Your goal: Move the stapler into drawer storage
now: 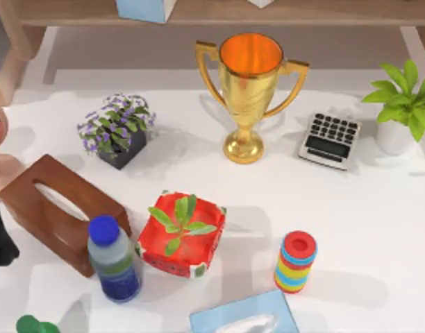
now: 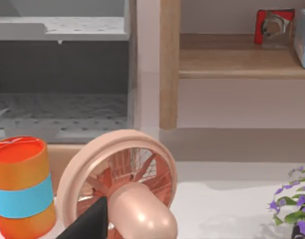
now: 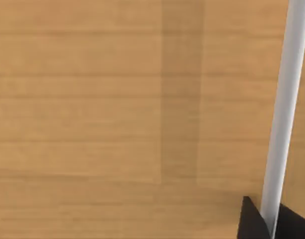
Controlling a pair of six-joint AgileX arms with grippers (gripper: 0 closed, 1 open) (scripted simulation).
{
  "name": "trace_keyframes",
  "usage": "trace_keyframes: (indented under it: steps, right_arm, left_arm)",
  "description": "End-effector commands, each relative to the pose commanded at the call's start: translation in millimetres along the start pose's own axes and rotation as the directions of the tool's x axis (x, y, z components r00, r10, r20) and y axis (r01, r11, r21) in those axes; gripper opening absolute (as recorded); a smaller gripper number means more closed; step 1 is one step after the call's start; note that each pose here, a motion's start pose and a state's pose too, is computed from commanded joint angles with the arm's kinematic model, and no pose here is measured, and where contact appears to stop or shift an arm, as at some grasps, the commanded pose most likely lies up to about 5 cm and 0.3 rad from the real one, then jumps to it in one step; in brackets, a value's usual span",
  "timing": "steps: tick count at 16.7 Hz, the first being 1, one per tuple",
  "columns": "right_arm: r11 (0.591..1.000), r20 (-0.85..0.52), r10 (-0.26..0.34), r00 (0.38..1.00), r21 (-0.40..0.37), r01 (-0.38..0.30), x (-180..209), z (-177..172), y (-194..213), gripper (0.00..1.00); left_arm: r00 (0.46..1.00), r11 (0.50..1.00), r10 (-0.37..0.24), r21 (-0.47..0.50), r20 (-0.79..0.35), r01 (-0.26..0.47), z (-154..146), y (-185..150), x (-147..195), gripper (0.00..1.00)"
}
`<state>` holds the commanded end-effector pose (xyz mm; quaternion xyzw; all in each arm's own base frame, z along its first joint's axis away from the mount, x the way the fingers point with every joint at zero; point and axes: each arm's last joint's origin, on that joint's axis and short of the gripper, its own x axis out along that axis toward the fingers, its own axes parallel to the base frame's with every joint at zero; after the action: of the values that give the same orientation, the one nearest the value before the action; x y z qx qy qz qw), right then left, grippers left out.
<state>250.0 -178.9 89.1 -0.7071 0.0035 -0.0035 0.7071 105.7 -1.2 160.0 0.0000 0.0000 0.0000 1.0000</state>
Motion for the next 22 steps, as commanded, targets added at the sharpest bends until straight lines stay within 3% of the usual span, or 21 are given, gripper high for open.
trace_keyframes:
  steps: [4, 11, 18, 22]
  right_arm:
    - [1.000, 0.001, 0.005, 1.000, 0.006, -0.005, 4.5, -0.2, 1.3, 0.00]
    - [1.000, -0.002, 0.004, 1.000, 0.005, -0.004, 58.5, -0.8, 1.0, 0.00]
    - [1.000, 0.002, 0.009, 1.000, 0.012, -0.010, 65.3, 0.1, 1.9, 0.00]
    - [1.000, 0.009, 0.005, 1.000, 0.009, -0.005, 96.0, -0.3, 1.5, 0.00]
  left_arm:
    - [1.000, 1.000, 0.000, 0.000, 0.000, 0.000, 0.0, 0.0, 0.0, 1.00]
    - [1.000, 1.000, 0.000, 0.000, 0.000, 0.000, 0.0, 0.0, 0.0, 1.00]
    - [1.000, 1.000, 0.000, 0.000, 0.000, 0.000, 0.0, 0.0, 0.0, 1.00]
    - [1.000, 1.000, 0.000, 0.000, 0.000, 0.000, 0.0, 0.0, 0.0, 1.00]
